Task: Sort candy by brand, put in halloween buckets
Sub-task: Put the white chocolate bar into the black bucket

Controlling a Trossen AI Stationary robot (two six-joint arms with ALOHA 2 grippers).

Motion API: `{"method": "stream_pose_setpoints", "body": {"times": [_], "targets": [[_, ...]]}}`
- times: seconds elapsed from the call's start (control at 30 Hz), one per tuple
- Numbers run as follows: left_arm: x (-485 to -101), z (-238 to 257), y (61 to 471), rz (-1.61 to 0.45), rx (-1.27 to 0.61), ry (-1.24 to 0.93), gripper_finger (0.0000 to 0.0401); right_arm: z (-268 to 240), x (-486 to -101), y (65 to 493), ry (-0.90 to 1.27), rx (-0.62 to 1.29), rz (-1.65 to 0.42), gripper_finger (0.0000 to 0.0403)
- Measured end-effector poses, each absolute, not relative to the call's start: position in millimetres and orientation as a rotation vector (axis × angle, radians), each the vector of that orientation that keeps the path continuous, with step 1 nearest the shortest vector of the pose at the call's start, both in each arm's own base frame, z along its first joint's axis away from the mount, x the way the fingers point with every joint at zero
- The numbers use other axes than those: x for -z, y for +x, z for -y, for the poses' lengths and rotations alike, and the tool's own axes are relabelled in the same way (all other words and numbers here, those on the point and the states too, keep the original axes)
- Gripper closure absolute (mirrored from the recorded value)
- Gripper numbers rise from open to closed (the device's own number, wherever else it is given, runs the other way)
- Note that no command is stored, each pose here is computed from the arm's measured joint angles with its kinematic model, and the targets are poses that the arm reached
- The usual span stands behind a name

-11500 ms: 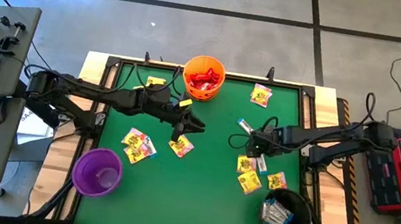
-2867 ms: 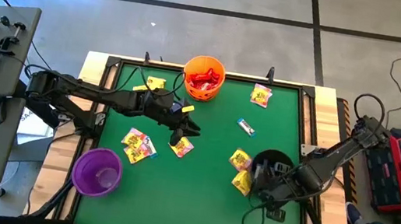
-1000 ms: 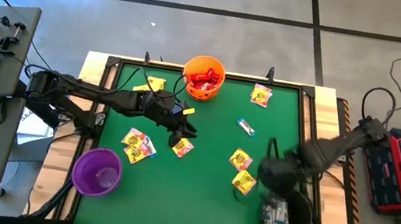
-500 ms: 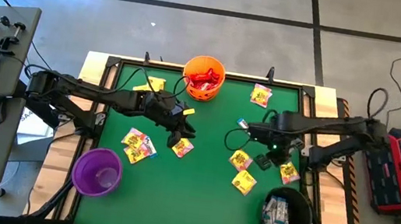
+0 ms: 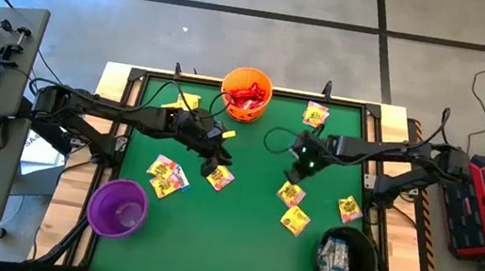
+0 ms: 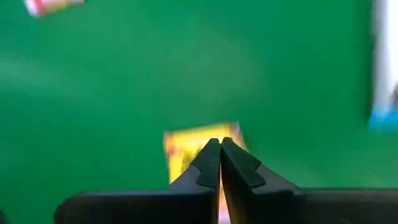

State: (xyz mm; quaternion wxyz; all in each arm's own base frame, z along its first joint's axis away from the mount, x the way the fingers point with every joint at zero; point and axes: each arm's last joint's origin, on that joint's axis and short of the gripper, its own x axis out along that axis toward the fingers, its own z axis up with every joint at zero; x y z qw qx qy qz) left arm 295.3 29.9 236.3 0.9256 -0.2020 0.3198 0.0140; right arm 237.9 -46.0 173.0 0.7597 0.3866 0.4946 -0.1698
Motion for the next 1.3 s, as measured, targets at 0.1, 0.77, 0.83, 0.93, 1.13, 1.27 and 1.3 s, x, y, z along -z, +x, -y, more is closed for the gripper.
{"method": "stream_pose_setpoints", "body": {"times": [0.1, 0.77, 0.83, 0.93, 1.13, 1.27, 1.3], "targets": [[-236.6, -30.0, 295.5, -0.652, -0.041, -0.442, 0.0288, 65.7, -172.4, 236.9, 0.796, 0.384, -1.0, 0.0402], [-218.7, -52.9, 274.6, -0.821, -0.519, -0.479, 0.0287, 115.0, -175.3, 246.5, 0.528, 0.538, -0.932, 0.02], [-215.2, -55.7, 268.8, -0.862, -0.597, -0.514, 0.0282, 114.4, -175.7, 247.1, 0.556, 0.551, -0.92, 0.0189], [-210.0, -56.6, 262.0, -0.919, -0.673, -0.532, 0.0261, 113.5, -180.4, 245.8, 0.577, 0.562, -0.896, 0.0183], [-180.8, -54.0, 246.4, -0.908, -0.863, -0.636, 0.0201, 110.8, -200.9, 240.1, 0.571, 0.599, -0.797, 0.0182], [-166.1, -55.8, 238.0, -0.874, -0.947, -0.683, 0.0169, 109.2, -214.8, 235.8, 0.558, 0.602, -0.727, 0.0182], [-164.1, -56.5, 238.4, -0.846, -0.946, -0.697, 0.0164, 109.1, -217.9, 235.2, 0.553, 0.604, -0.708, 0.0182]]}}
